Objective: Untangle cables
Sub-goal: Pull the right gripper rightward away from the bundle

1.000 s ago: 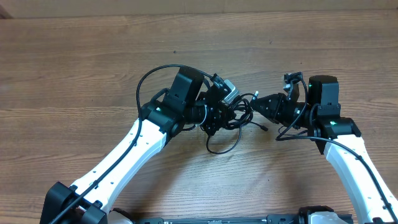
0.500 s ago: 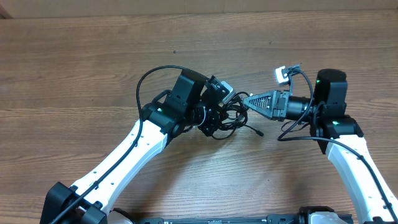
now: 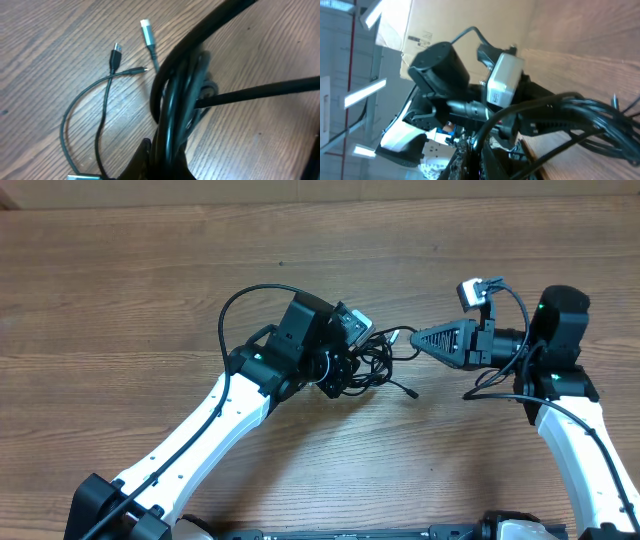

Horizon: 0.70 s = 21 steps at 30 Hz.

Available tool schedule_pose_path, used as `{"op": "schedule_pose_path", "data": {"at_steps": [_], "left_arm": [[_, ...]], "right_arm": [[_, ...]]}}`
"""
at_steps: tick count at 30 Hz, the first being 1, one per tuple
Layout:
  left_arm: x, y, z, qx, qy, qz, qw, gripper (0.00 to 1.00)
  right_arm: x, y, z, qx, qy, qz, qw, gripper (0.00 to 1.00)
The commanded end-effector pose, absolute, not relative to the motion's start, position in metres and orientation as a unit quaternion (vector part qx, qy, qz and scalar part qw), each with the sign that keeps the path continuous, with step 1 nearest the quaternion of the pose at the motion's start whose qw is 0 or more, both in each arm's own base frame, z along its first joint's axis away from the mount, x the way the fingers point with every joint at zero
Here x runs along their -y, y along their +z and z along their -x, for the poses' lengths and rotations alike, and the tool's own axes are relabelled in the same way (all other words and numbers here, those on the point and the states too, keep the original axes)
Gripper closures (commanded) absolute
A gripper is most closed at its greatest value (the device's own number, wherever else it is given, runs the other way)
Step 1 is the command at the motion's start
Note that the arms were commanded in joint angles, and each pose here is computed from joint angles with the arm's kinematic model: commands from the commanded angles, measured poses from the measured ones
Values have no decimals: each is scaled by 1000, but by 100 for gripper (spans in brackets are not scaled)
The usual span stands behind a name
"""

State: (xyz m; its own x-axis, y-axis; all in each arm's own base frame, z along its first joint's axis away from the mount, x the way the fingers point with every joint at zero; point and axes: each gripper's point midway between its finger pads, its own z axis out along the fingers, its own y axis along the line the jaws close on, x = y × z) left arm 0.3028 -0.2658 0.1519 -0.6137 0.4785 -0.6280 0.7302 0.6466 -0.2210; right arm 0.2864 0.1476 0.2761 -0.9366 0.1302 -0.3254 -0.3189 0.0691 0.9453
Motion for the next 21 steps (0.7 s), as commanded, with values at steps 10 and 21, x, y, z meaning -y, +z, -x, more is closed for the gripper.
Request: {"op": "schedule_pose_path", "data": {"at_steps": [10, 21], "left_arm": [[237, 130, -296, -898, -172, -338, 224, 96], [244, 133, -294, -898, -195, -326, 221, 96]], "right_arm": [[-133, 344, -294, -693, 681, 77, 224, 96], [-106, 349, -305, -691, 663, 66, 282, 75]]}}
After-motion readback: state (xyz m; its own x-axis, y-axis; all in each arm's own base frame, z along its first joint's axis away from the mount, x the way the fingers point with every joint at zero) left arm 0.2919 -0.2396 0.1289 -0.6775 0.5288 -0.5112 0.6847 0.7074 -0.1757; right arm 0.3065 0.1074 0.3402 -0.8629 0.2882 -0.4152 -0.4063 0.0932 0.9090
